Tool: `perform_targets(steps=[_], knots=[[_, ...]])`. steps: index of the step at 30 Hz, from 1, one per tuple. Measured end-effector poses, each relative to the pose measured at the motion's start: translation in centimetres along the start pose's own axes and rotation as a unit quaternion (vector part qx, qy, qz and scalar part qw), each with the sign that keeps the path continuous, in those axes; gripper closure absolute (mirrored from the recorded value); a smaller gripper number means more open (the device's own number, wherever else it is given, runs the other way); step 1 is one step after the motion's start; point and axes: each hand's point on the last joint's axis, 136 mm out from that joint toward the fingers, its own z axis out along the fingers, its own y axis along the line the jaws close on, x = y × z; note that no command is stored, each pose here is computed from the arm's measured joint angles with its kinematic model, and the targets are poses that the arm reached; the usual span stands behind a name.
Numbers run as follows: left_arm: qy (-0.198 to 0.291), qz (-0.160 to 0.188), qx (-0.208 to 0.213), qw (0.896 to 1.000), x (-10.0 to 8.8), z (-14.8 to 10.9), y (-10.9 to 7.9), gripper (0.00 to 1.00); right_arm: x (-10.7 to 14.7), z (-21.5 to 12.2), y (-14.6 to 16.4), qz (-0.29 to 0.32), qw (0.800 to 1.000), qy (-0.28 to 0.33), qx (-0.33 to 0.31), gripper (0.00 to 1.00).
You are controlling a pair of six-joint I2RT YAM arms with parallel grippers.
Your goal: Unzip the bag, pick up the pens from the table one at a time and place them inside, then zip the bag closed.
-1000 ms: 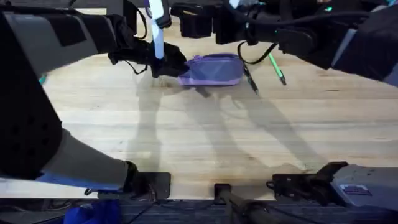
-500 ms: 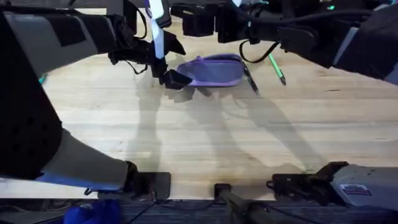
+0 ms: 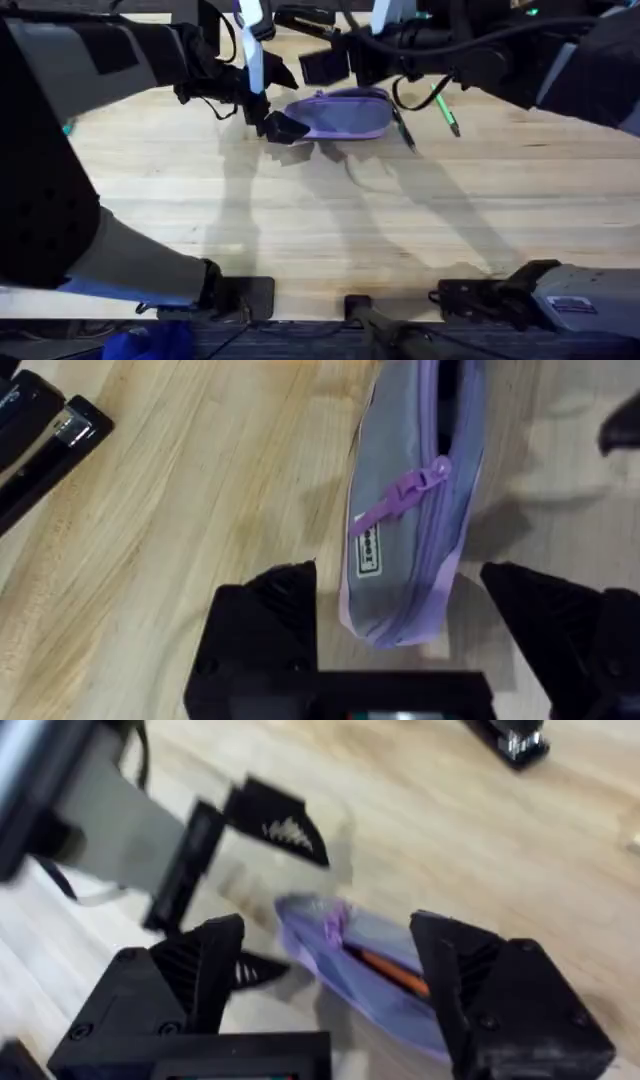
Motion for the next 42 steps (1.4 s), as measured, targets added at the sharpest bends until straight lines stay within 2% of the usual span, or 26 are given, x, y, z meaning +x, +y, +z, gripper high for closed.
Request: perform_targets(steps=[4, 10, 15, 23, 29, 31, 35, 37, 39, 40, 42], knots=[[-0.011, -0.009, 0.006, 1.0, -0.4, 0.0, -0.2, 0.008, 1.2, -0.4, -0.1, -0.035, 0.999, 0.037, 0.005, 0.006], [-0.021, -0.017, 0.015, 1.0, -0.7, 0.0, -0.6, 0.009, -0.3, -1.7, -0.1, -0.087, 0.995, 0.043, 0.007, 0.006], [-0.022, -0.016, 0.013, 1.0, -1.0, -0.3, -0.6, 0.008, -0.6, -3.0, -1.3, -0.118, 0.991, 0.064, 0.019, 0.006], [-0.031, 0.007, -0.005, 0.999, -2.9, -2.0, -0.9, 0.008, -0.3, -4.0, -2.5, -0.159, 0.983, 0.089, 0.026, 0.006], [-0.026, 0.001, -0.002, 1.0, -3.7, -3.2, -2.2, 0.008, -0.1, -4.1, -2.8, -0.2, 0.975, 0.096, 0.024, 0.02], [-0.024, -0.002, 0.001, 1.0, -3.7, -3.4, -2.5, 0.008, -0.1, -4.2, -2.8, -0.216, 0.971, 0.096, 0.023, 0.087], [-0.021, -0.009, 0.006, 1.0, -3.7, -3.6, -3.0, 0.008, -0.1, -4.2, -2.9, -0.244, 0.965, 0.097, 0.021, 0.347], [-0.018, -0.013, 0.009, 1.0, -3.5, -3.6, -3.1, 0.008, -0.1, -4.1, -3.1, -0.256, 0.962, 0.097, 0.021, 0.598], [-0.018, -0.013, 0.009, 1.0, -3.5, -3.6, -3.1, 0.008, -0.1, -4.1, -3.3, -0.269, 0.958, 0.099, 0.021, 0.895], [-0.017, -0.013, 0.009, 1.0, -3.5, -3.6, -3.1, 0.008, 0.0, -4.0, -3.5, -0.273, 0.956, 0.101, 0.021, 0.949], [-0.017, -0.013, 0.008, 1.0, -3.5, -3.6, -3.1, 0.008, 0.0, -4.0, -3.7, -0.282, 0.954, 0.103, 0.021, 0.969]])
